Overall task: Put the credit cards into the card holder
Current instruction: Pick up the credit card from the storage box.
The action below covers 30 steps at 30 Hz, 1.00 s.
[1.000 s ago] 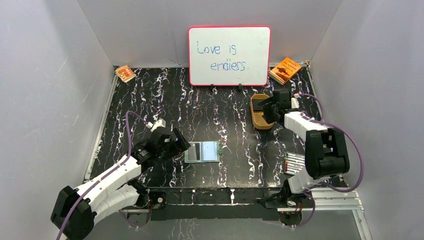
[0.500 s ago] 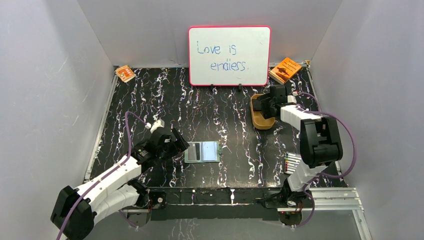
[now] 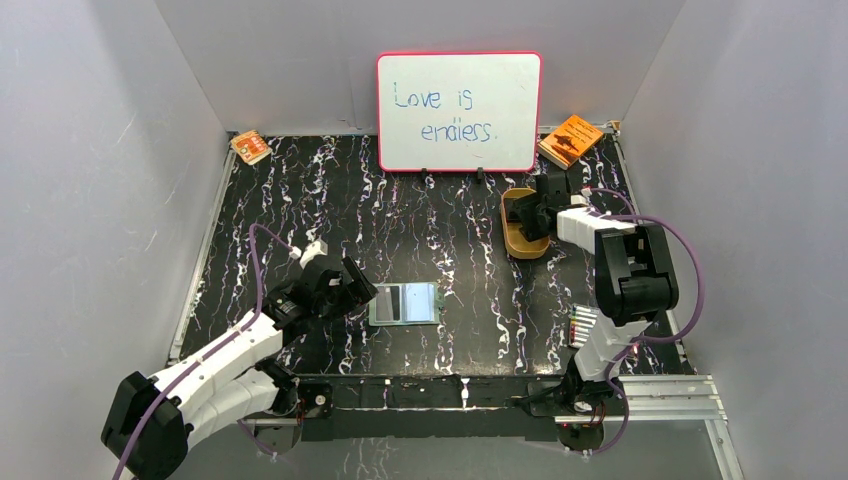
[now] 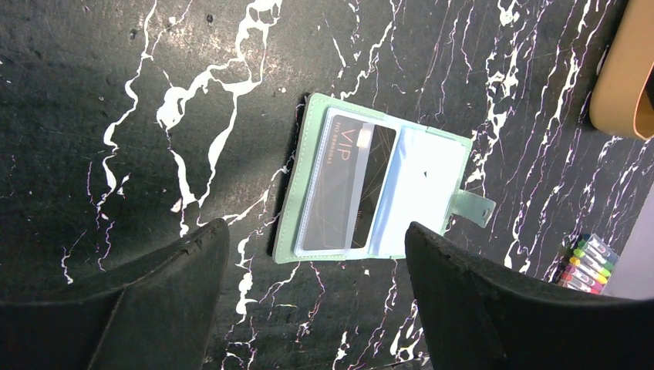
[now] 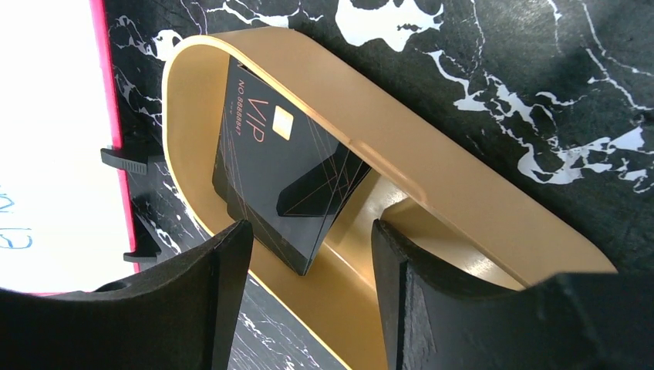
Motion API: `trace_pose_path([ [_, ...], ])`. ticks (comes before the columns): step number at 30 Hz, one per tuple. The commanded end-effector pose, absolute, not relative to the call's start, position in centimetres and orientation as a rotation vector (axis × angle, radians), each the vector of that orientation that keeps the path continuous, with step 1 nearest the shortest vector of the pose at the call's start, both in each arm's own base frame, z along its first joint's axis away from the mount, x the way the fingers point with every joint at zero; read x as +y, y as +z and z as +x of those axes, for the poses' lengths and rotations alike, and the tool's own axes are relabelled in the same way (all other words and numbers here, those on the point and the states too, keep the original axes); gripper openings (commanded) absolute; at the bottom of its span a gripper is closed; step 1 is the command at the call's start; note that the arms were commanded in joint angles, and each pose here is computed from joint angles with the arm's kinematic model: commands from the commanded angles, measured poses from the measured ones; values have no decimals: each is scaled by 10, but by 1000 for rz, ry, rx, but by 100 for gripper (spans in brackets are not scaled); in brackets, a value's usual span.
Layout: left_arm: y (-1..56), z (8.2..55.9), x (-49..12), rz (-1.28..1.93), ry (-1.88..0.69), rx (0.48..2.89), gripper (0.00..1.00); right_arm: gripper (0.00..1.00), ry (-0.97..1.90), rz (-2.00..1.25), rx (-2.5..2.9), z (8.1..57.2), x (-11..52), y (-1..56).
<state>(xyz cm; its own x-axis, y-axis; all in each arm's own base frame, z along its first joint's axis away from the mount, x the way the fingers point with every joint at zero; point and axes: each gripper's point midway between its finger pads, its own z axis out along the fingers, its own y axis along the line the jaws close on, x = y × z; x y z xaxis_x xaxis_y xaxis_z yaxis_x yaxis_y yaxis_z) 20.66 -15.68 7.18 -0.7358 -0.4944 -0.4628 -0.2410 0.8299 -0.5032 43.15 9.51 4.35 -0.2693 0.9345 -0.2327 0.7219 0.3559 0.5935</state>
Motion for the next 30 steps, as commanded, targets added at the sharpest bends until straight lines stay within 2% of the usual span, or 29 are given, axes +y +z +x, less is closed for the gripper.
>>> trace_pose_path([
  [1, 68, 204, -152, -553, -533, 2408, 80, 65, 509, 1445, 2038, 441, 92, 50],
  [6, 68, 204, -152, -549, -531, 2411, 80, 64, 501, 1438, 2064, 440, 94, 43],
  [22, 65, 201, -151, -550, -531, 2420, 79, 43, 526, 1426, 2094, 424, 97, 35],
  [30, 65, 202, -153, -542, -534, 2427, 79, 36, 526, 1421, 2100, 416, 96, 33],
])
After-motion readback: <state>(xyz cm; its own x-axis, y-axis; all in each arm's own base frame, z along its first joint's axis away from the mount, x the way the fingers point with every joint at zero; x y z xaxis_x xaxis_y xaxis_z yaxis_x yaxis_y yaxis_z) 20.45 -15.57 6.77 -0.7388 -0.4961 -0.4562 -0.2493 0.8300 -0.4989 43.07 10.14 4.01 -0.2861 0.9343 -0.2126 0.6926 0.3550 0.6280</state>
